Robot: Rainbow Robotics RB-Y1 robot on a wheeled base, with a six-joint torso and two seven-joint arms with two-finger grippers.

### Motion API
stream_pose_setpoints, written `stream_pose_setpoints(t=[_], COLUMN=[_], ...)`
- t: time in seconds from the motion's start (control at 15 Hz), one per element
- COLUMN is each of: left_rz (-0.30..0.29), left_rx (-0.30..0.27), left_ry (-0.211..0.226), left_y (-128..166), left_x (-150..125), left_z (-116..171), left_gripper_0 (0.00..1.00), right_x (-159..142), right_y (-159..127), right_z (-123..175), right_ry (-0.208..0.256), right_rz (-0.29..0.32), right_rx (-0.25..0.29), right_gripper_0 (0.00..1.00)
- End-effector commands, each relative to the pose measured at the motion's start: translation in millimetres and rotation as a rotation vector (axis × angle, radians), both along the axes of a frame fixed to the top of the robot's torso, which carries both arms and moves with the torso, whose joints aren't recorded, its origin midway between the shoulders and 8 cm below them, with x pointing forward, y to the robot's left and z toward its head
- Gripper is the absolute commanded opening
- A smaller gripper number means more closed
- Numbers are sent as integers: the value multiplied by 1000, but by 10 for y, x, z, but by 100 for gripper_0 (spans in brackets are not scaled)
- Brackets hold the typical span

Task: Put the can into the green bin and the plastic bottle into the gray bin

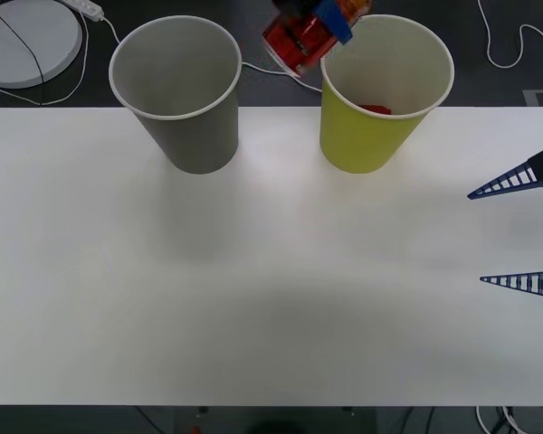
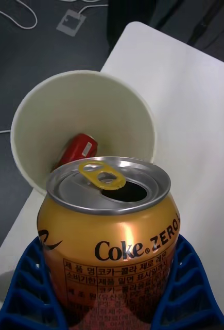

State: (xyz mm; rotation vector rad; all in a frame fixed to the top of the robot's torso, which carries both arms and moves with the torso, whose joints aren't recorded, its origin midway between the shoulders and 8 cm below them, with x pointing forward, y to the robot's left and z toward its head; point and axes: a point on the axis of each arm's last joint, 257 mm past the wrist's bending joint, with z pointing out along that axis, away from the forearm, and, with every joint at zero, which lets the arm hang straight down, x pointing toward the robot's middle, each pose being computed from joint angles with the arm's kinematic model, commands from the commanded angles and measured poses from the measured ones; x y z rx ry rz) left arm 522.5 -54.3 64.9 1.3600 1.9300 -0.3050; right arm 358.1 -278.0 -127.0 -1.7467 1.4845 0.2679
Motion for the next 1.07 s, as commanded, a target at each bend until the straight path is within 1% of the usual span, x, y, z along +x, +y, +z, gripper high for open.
stream_pose_setpoints(t=[0.07,0.2,0.33,0.4,0.6,0.67,0.8,1.0,1.07], left_rz=[29,47,64,79,122,128,129,121,119], left_rx=[-48,-78,-66,-72,-164,-185,-200,-202,-204], left_ry=[-24,-45,-67,-73,-58,-56,-49,-43,-39], left_y=[-299,-495,-659,-713,-906,-967,-1077,-1119,-1124], left_x=[189,312,417,494,680,713,724,692,683], left_z=[36,42,1,-21,-79,-110,-198,-212,-214], left_gripper_0=[0,0,0,0,0,0,0,0,3], right_x=[0,0,0,0,0,0,0,0,0], right_y=[0,0,0,0,0,0,0,0,0], right_z=[0,0,0,0,0,0,0,0,0], right_ry=[0,0,0,0,0,0,0,0,0], right_rz=[0,0,0,0,0,0,0,0,0], right_rx=[0,0,0,0,0,0,0,0,0], right_gripper_0=[100,100,100,100,100,100,100,100,100])
